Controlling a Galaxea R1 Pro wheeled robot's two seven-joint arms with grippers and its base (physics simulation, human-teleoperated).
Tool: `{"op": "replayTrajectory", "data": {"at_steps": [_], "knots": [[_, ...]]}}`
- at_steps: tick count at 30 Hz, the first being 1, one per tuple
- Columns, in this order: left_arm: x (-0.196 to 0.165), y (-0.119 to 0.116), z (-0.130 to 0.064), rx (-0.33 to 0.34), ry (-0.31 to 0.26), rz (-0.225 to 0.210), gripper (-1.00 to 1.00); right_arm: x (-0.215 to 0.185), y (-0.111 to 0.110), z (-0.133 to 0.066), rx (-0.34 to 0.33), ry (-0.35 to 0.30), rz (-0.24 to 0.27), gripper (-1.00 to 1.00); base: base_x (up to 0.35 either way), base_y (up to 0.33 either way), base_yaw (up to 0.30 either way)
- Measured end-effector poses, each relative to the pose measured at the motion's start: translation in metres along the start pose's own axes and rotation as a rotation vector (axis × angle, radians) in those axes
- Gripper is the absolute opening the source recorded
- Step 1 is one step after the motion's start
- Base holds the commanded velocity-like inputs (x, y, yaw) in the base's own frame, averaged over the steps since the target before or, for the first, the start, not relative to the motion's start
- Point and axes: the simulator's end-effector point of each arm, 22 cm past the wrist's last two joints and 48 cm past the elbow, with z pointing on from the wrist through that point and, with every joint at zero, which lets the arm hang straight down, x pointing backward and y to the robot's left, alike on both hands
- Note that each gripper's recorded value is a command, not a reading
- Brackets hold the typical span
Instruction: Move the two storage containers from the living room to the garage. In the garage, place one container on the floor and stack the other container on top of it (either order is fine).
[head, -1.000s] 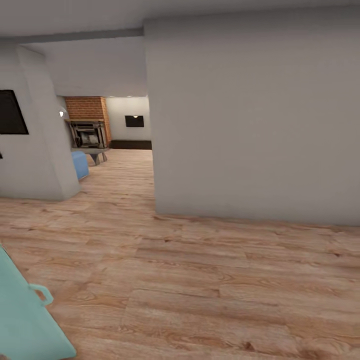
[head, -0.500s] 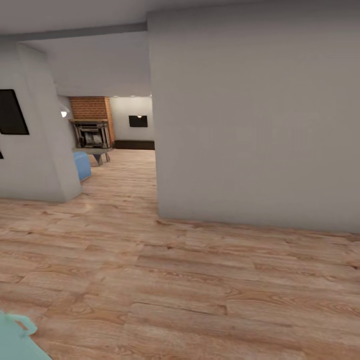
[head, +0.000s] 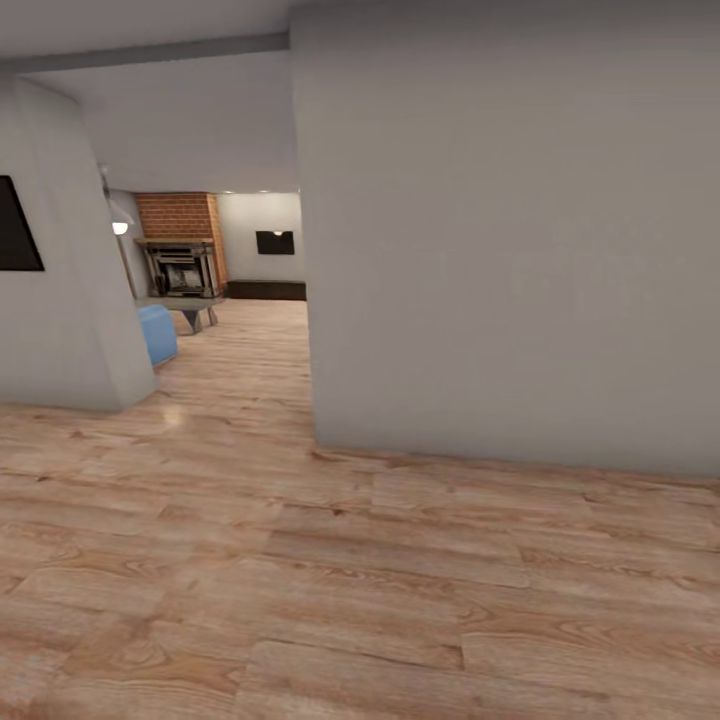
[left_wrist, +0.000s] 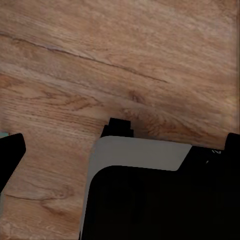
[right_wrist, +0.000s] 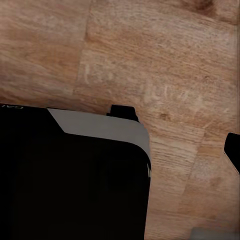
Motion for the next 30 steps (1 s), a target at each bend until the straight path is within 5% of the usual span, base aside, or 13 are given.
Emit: {"op": "replayTrajectory", "data": {"at_steps": [30], "knots": [[0.0000,0.0000,0.0000,0.000,0.000,0.000,1.00,0.0004,0.0003,0.0000,0.000,0.001,0.001,1.00,0.322,0.000,0.000]]}}
